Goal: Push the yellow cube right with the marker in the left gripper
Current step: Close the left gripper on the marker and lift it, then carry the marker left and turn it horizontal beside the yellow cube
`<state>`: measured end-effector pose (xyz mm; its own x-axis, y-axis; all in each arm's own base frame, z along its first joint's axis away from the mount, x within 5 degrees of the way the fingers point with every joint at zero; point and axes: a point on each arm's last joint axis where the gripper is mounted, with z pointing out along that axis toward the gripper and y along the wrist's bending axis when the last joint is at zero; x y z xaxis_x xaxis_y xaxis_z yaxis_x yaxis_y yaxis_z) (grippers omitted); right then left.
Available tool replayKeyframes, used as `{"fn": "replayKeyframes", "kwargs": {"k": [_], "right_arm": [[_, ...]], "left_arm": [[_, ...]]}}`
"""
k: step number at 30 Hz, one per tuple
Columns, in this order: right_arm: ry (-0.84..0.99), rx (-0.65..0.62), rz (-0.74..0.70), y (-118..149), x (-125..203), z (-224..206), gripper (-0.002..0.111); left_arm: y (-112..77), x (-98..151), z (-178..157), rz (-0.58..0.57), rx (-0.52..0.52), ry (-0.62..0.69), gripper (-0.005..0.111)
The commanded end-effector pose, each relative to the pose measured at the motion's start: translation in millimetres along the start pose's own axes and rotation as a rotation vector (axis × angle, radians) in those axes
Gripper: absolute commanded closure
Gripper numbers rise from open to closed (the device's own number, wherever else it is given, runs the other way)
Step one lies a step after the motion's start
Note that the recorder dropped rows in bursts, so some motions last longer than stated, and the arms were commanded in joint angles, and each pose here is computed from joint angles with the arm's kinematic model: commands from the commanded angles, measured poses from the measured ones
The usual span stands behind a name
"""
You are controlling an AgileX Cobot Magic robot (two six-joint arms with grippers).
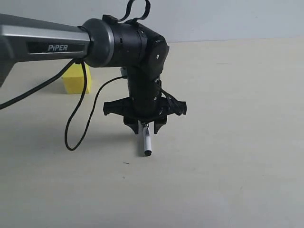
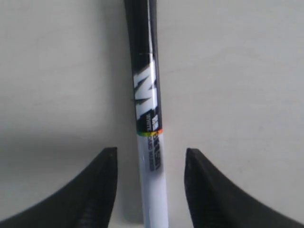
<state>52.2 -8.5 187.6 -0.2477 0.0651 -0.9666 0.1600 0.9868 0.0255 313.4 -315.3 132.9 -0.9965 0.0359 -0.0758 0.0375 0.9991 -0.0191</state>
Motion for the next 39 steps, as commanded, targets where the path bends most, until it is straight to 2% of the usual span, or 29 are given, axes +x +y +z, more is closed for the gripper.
{"fn": "replayKeyframes", "kwargs": {"k": [1,22,23,26,28,29,34,37,39], "right_arm": [[-0.005,0.004,-0.004,0,1,0,0.108],[-0.005,0.004,-0.004,0,1,0,0.108],[-0.005,0.004,-0.004,0,1,0,0.108],[-0.005,0.004,-0.004,0,1,0,0.108],[-0.005,0.004,-0.004,0,1,0,0.108],[-0.005,0.004,-0.004,0,1,0,0.108],[-0.005,0.004,-0.004,0,1,0,0.108],[-0.005,0.004,-0.004,0,1,0,0.108],[-0.005,0.004,-0.004,0,1,0,0.108]], "left_arm": [[-1.7,-1,0,-0.005,-0.002,-0.009,0.061],[-2.9,2,18,0.017,-0.028,0.024,0.065],[-2.7,2,18,0.026,-0.03,0.026,0.068],[-1.8,3,18,0.037,-0.039,0.038,0.086],[-2.0,3,17,0.071,-0.041,0.041,0.104],[-2.0,3,15,0.098,-0.043,0.047,0.106],[-0.9,1,-13,0.281,-0.058,0.056,0.107],[5.7,-2,-52,0.366,-0.083,-0.007,0.107],[13.7,-5,-81,0.393,-0.11,-0.103,0.107]]}}
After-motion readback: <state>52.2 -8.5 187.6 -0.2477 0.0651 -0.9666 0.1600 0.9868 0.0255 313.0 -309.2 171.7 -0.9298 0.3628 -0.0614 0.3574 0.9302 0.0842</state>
